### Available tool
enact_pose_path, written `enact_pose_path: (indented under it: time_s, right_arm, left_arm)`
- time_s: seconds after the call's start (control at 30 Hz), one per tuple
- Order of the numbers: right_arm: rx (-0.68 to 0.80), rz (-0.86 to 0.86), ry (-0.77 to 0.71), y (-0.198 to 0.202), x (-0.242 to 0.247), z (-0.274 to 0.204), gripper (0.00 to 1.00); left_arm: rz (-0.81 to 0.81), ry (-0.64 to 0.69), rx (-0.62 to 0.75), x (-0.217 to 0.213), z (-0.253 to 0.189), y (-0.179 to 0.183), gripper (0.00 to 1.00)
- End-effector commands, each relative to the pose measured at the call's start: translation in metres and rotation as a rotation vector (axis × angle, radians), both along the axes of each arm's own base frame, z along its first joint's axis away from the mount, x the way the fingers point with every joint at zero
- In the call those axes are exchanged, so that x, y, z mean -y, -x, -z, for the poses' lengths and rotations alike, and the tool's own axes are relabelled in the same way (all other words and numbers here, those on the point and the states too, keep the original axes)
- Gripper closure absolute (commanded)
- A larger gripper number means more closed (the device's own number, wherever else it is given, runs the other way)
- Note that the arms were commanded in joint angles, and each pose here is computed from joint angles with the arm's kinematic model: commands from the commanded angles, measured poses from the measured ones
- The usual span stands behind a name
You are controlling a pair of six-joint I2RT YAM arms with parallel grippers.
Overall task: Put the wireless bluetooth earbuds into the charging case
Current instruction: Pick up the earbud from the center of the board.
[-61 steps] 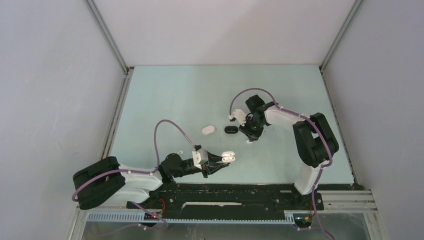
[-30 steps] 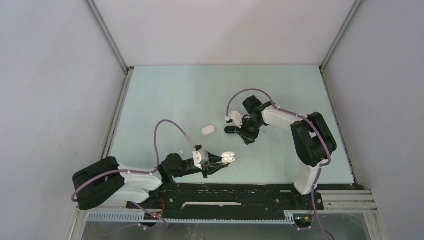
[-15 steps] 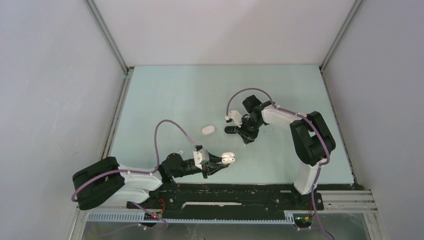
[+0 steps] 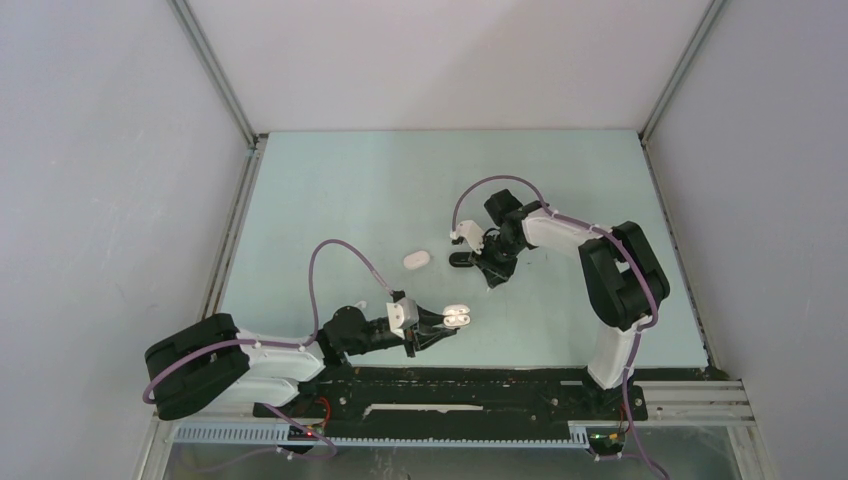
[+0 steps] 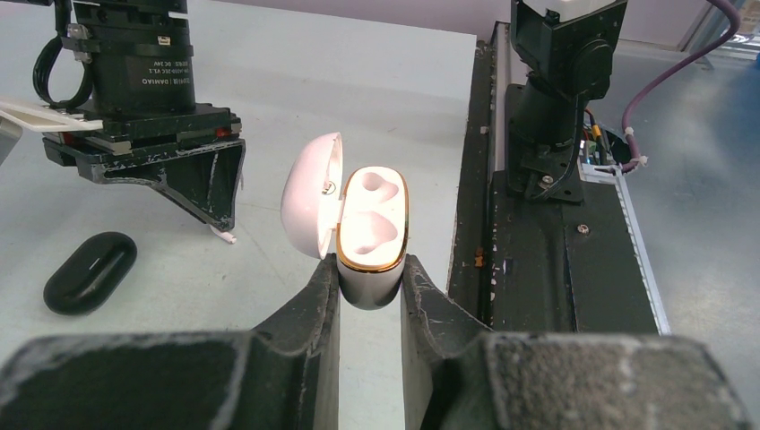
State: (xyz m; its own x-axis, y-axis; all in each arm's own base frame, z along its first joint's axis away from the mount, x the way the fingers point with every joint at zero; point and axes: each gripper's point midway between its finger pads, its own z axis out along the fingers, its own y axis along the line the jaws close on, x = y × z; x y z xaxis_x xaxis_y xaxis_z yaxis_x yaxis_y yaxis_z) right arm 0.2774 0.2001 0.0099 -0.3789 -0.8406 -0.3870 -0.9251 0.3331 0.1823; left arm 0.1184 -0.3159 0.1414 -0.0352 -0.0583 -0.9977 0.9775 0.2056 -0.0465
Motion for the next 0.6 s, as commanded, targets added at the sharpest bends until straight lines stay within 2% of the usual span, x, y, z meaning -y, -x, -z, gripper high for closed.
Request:
enact_pose_path:
  time_s: [0.0,0.17,0.37,0.47,0.57]
  right_arm:
    - [-0.059,0.003,0.026,0.015,0.006,0.005,0.84]
    - [0.024,0.015,-0.009,0.01,0.001,-0.028,0.87]
    - [0.215,-0.006,-0.013,0.006,0.004,-0.083,0.9]
    - [0.305,-0.032,-0.034,0.009,0.003,-0.111,0.99]
    - [0.4,-0.063,-0.061,0.014,-0.003,-0.137,1.0]
  left_arm:
    - [-0.005,0.051,0.034,0.003,-0.02,-0.004,1.0]
    - [-0.022,0.053,0.031,0.001,-0.02,-0.006,1.0]
    - [-0.062,0.045,0.008,0.001,-0.016,-0.014,1.0]
    - [-0.098,0.042,-0.032,0.001,-0.012,-0.024,1.0]
    - [-0.129,0.045,-0.069,-0.002,-0.01,-0.034,1.0]
